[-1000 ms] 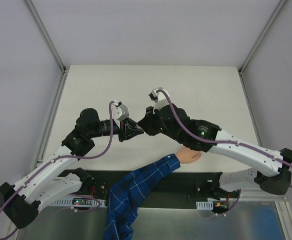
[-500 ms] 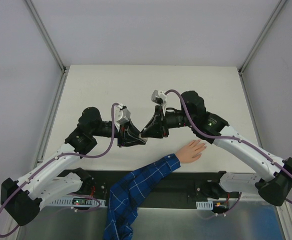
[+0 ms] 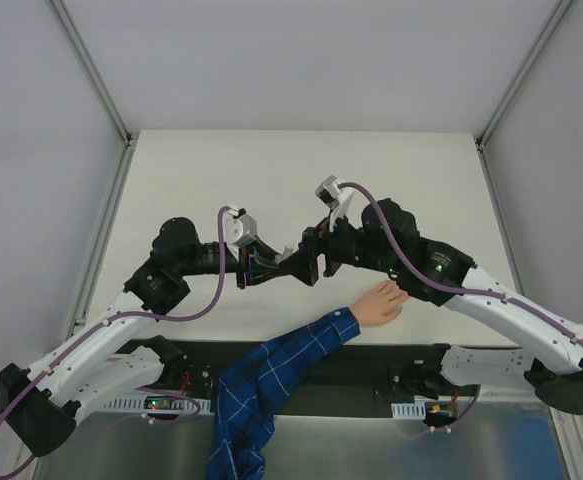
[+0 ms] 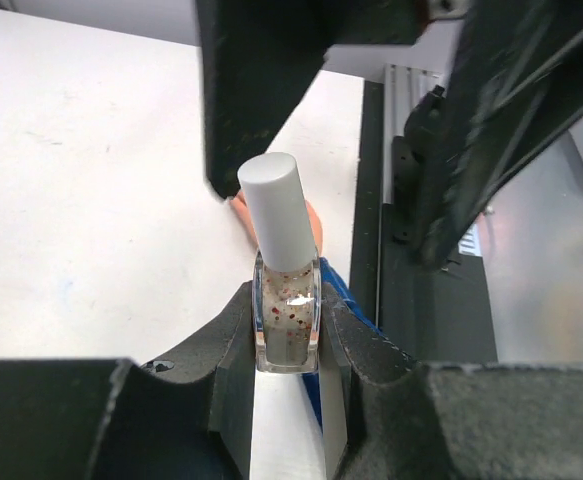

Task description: Paint the nails

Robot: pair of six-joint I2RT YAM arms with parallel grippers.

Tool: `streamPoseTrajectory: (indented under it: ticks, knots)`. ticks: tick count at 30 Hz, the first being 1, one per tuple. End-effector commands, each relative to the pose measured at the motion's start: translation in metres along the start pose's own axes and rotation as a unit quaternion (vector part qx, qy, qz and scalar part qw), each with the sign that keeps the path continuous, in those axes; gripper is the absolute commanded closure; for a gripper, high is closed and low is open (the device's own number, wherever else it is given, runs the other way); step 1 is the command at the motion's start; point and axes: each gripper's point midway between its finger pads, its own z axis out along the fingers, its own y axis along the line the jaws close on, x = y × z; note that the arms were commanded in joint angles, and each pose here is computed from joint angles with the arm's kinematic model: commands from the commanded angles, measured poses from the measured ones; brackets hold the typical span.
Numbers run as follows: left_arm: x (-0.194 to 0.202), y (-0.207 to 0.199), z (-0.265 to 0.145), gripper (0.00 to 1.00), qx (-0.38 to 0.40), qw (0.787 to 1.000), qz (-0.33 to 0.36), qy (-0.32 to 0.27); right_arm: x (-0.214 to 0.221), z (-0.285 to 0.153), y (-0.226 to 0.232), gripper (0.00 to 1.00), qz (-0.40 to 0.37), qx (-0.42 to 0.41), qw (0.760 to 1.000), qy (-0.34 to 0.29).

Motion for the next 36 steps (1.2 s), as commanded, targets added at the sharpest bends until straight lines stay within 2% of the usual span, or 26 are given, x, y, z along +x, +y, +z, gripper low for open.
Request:
streamPoseTrajectory:
  ticks: [1, 9, 15, 19, 26, 31, 32, 34, 35, 36]
  knots:
    - [-0.026, 0.013, -0.004, 1.00, -0.050, 0.997, 0.046, -0.027, -0.028, -0.017, -0.005, 0.27, 0.026, 0.095, 0.994, -0.051]
    - [-0.025, 0.016, -0.005, 1.00, -0.062, 0.997, 0.041, -0.022, -0.034, -0.003, -0.009, 0.43, 0.023, 0.160, 0.986, -0.038]
    - [-0.026, 0.014, -0.005, 1.00, -0.056, 0.997, 0.042, -0.023, -0.034, 0.005, -0.009, 0.49, 0.019, 0.161, 0.986, -0.033]
    - [-0.026, 0.013, -0.005, 1.00, -0.053, 0.997, 0.043, -0.023, -0.033, 0.008, -0.005, 0.61, 0.015, 0.150, 0.988, -0.026]
    - [-0.026, 0.011, -0.004, 1.00, -0.046, 0.998, 0.042, -0.022, -0.026, 0.012, -0.001, 0.67, -0.003, 0.122, 0.993, -0.007]
    - [-0.025, 0.009, -0.003, 1.00, -0.038, 0.998, 0.040, -0.019, -0.026, 0.012, -0.006, 0.81, 0.001, 0.110, 0.994, -0.002]
    - [-0.024, 0.009, -0.003, 1.00, -0.037, 0.998, 0.040, -0.019, -0.024, 0.012, -0.007, 0.87, -0.002, 0.111, 0.994, -0.001]
    - [-0.024, 0.007, -0.002, 1.00, -0.030, 0.999, 0.040, -0.018, -0.026, 0.009, -0.009, 0.92, -0.007, 0.114, 0.993, -0.003]
    - [-0.024, 0.007, -0.002, 1.00, -0.028, 0.999, 0.039, -0.017, -0.027, 0.007, -0.009, 0.99, -0.016, 0.112, 0.994, -0.005]
    - [-0.024, 0.006, -0.002, 1.00, -0.025, 0.999, 0.039, -0.017, -0.027, 0.006, -0.011, 0.99, -0.020, 0.112, 0.994, -0.006]
